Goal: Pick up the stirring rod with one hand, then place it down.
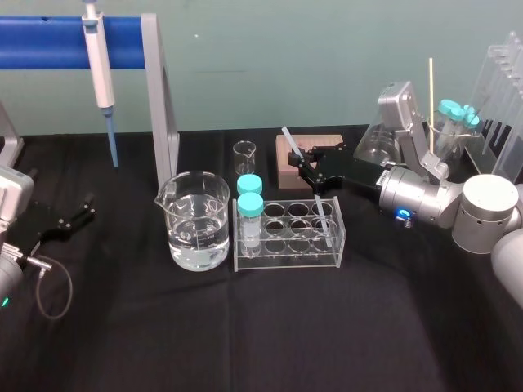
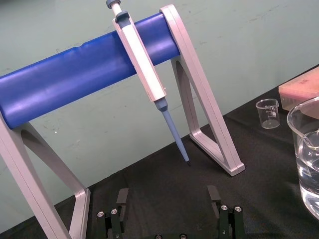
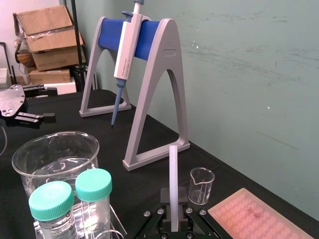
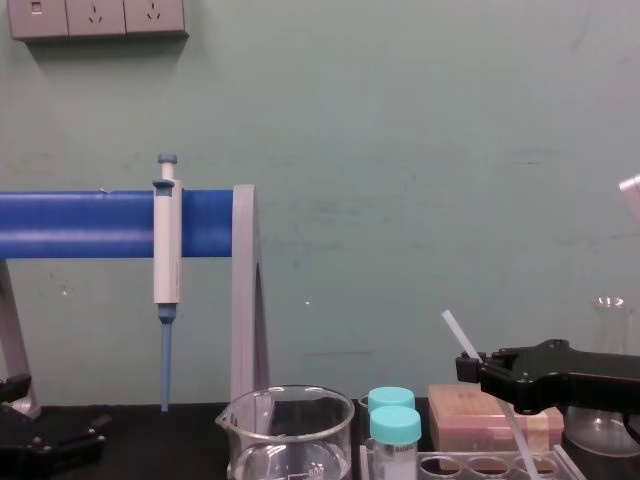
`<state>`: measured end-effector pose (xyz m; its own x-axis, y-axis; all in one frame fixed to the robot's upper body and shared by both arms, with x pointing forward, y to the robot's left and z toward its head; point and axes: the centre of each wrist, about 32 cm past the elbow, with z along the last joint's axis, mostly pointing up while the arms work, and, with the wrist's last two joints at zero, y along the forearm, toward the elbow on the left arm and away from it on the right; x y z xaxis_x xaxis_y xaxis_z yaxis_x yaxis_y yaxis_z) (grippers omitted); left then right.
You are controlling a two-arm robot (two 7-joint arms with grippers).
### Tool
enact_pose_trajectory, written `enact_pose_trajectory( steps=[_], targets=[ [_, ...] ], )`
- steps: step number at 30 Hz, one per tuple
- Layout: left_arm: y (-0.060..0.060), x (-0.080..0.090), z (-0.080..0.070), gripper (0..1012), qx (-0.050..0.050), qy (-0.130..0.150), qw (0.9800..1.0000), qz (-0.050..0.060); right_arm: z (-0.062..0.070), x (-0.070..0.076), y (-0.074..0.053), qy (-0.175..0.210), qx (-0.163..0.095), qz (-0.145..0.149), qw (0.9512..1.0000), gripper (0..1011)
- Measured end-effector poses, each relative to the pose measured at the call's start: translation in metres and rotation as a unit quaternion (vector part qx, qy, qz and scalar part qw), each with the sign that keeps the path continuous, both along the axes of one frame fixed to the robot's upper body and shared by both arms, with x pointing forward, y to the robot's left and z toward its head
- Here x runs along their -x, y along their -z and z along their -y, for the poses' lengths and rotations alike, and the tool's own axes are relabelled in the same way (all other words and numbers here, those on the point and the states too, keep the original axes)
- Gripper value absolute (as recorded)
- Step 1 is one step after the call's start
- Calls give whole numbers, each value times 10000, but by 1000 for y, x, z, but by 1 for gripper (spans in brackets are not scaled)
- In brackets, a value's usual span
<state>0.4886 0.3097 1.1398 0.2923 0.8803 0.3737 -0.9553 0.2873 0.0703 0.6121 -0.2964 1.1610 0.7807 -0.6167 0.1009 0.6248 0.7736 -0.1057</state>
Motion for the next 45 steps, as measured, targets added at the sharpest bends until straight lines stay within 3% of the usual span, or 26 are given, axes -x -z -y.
enact_pose_trajectory(
  steps=[10,22,28,34,35,38,45],
  targets=[
    [0,0,0,1000,0,0,10000,0,-2,4,-3,28,-102,148,9998,77],
    [0,0,0,1000,0,0,10000,0,-3,16,-26,115,-628,547,9965,77],
    [0,0,0,1000,0,0,10000,0,-2,25,-41,225,-956,912,9910,77],
    [0,0,0,1000,0,0,10000,0,0,33,-48,333,-1058,1215,9864,77],
    [0,0,0,1000,0,0,10000,1,1,38,-50,416,-1060,1423,9832,77],
    [0,0,0,1000,0,0,10000,0,1,46,-48,558,-1000,1764,9776,77],
    [0,0,0,1000,0,0,10000,0,6,60,-38,793,-920,2137,9693,77]
  ],
)
